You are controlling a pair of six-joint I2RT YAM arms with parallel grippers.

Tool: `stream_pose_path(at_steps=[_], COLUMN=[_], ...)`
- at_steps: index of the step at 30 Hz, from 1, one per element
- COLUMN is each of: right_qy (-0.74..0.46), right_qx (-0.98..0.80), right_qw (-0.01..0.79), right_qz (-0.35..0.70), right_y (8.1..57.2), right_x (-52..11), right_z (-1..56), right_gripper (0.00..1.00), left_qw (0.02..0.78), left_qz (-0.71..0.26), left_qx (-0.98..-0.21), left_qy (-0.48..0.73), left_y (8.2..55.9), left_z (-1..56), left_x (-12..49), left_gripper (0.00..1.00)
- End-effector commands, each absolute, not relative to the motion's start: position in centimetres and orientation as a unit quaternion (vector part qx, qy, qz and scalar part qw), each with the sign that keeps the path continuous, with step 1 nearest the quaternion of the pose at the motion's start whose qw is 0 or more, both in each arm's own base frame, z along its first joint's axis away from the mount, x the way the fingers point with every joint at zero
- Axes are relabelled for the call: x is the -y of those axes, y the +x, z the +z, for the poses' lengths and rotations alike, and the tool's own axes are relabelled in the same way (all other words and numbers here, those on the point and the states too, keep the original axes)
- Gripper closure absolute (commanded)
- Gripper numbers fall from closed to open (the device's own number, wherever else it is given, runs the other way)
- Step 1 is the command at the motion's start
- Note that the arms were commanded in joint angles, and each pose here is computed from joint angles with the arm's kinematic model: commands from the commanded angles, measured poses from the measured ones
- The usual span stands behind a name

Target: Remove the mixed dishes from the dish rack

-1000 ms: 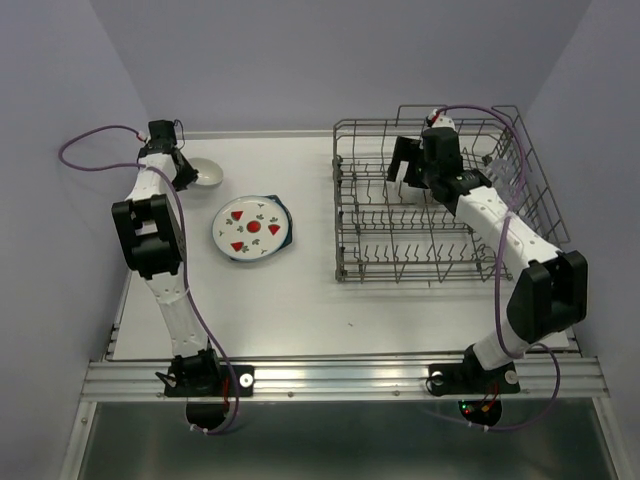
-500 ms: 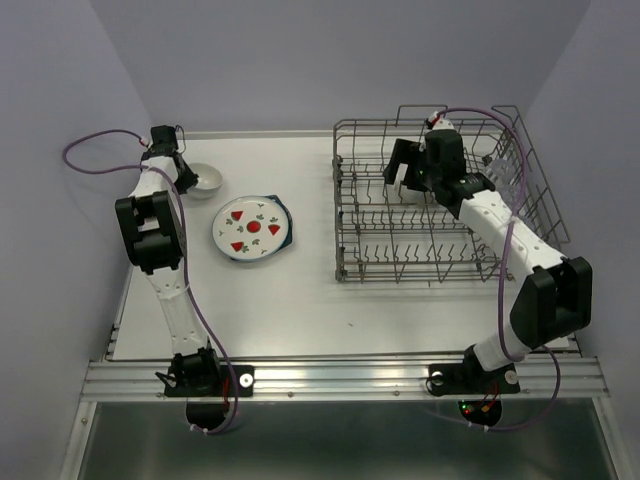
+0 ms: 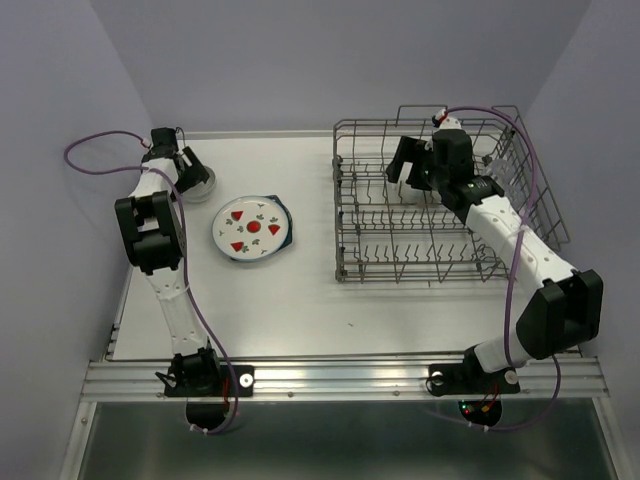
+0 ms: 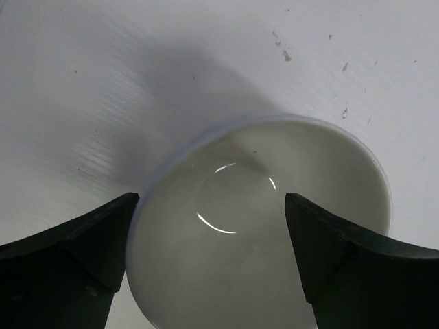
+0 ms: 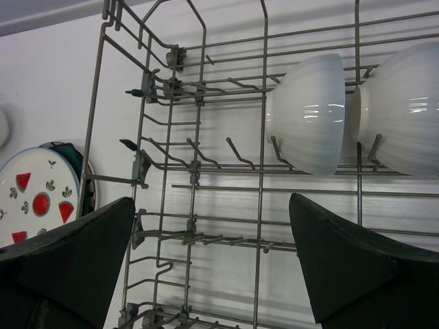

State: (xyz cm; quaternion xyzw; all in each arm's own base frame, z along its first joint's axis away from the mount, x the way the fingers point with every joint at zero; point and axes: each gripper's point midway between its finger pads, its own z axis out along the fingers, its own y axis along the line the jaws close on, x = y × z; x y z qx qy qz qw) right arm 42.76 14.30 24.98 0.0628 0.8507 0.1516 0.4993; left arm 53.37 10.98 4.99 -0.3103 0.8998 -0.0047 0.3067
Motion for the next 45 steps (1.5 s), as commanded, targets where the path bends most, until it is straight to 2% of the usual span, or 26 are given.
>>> stream_pose_path(at_steps=[1,6,13,16,20,25,31,37,40,41,43,45], right_qy=[0.059,0.059,0.068,0.067,0.078,0.094,0.099,0.102,0.089,0.081,0.071,0.059], right_qx=[-0.832,-0.829,-0.825,-0.827,-0.828,-0.833,-0.843,-0.847,-0.848,-0.849,-0.851,-0.852], right_qw=[0.525,0.531,0.542,0.541,0.537,0.526,0.505,0.492,0.489,0.488,0.483,0.48], right_qz=[0.169,0.168,0.145,0.138,0.14,0.147,0.154,0.172,0.182,0.186,0.192,0.202], right_y=[42.6,42.5,43.1,43.9,45.3,45.9,46.2,47.2,47.4,47.4,47.5,47.8], right_x=[-14.3,-14.1,-13.3,-13.1,-11.3,-9.6,-7.7,-6.9,-7.4,-7.6,-7.9,-8.4], right_z=[27.0,27.6,28.1,27.9,27.6,26.7,24.7,23.8,23.7,23.6,23.3,23.0], right_gripper=[0.0,0.0,0.0,0.0,0.0,0.0,0.0,0.0,0.0,0.0,0.0,0.0], left_qw=[0.343,0.367,0.417,0.433,0.446,0.42,0.375,0.361,0.347,0.344,0.34,0.344], left_qz=[0.007,0.01,0.003,-0.028,-0.122,-0.177,-0.211,-0.184,-0.182,-0.186,-0.182,-0.18], left_qx=[-0.885,-0.875,-0.859,-0.86,-0.871,-0.886,-0.902,-0.914,-0.92,-0.92,-0.922,-0.921], left_qy=[-0.316,-0.315,-0.298,-0.269,-0.164,-0.09,-0.026,-0.018,-0.014,-0.015,-0.016,-0.022], left_y=[53.1,53.1,52.3,51.5,49.2,45.6,42.9,42.2,41.6,41.3,41.1,41.0], left_z=[9.8,13.5,21.4,24.0,26.6,25.4,22.3,20.5,19.2,19.0,18.6,18.7], left_x=[-11.5,-10.8,-5.9,-1.1,11.0,20.3,27.7,29.5,30.0,30.4,30.6,30.7], left_gripper=[0.01,0.01,0.01,0.01,0.01,0.01,0.02,0.11,0.18,0.24,0.28,0.37])
